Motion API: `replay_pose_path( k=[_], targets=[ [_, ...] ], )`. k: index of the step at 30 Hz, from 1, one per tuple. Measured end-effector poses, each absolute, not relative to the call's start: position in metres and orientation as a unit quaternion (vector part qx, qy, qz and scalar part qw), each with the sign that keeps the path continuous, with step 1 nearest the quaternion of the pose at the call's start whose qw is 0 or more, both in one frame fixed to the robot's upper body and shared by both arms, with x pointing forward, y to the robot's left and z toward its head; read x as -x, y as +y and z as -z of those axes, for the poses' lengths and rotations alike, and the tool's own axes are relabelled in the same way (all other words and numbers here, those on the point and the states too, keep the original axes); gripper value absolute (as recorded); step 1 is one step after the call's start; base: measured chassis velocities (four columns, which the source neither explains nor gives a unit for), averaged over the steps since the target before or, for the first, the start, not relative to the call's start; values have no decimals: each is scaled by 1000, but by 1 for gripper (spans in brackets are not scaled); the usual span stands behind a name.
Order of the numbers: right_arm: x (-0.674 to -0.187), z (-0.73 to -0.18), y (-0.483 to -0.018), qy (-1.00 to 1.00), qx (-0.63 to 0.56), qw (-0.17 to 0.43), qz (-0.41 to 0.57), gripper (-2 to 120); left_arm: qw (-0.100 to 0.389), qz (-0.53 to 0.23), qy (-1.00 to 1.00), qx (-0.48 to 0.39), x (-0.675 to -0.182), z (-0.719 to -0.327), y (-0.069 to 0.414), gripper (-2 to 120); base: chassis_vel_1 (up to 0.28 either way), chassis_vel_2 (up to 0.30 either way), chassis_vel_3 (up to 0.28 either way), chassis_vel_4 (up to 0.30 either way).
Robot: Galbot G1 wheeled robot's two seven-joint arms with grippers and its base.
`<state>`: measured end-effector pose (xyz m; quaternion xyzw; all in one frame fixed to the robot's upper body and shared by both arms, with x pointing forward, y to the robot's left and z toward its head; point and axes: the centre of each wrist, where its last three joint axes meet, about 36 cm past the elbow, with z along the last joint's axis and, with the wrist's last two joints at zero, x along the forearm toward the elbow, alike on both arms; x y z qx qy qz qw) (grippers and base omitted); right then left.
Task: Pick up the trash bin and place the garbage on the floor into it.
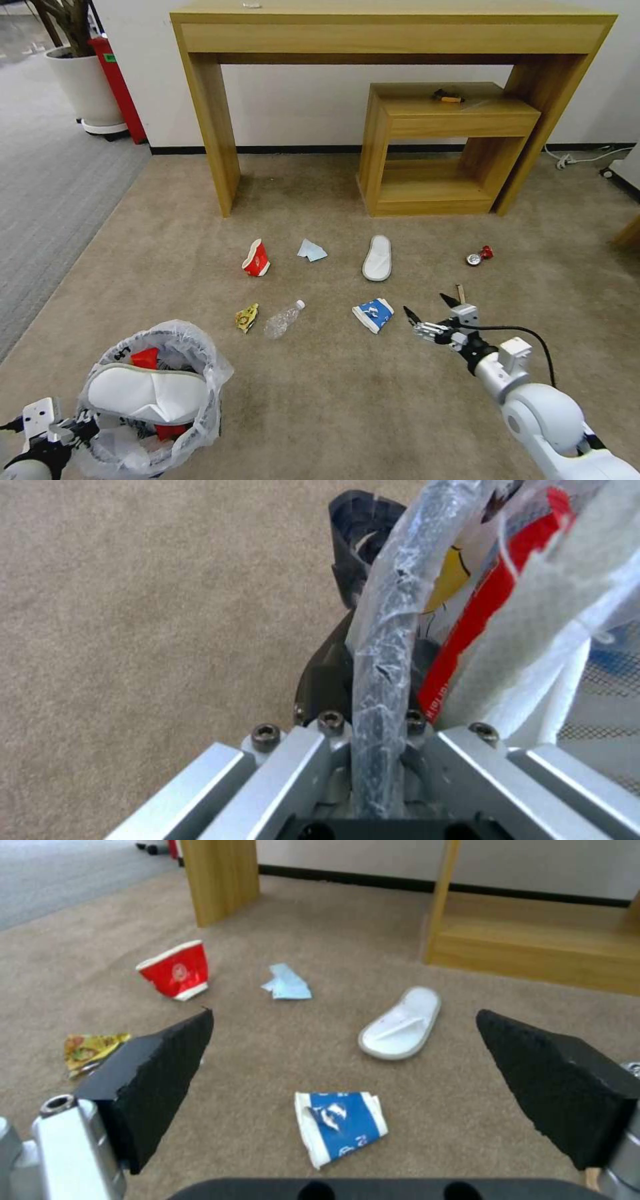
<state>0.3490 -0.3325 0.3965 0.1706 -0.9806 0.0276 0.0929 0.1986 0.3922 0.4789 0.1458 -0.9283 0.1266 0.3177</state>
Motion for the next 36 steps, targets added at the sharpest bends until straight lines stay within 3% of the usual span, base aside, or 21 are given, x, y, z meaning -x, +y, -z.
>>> replay_pose_path(
  k=[11, 36],
  targets=[
    [-352, -395, -323, -981, -175, 86, -19, 100, 316, -128, -929, -142, -196, -482, 386, 0, -46, 56, 48, -44],
    [-357, -381, -304, -977, -186, 99, -12, 100, 314, -132, -930, -137, -197, -483, 380, 0, -37, 165, 37, -161]
  ],
)
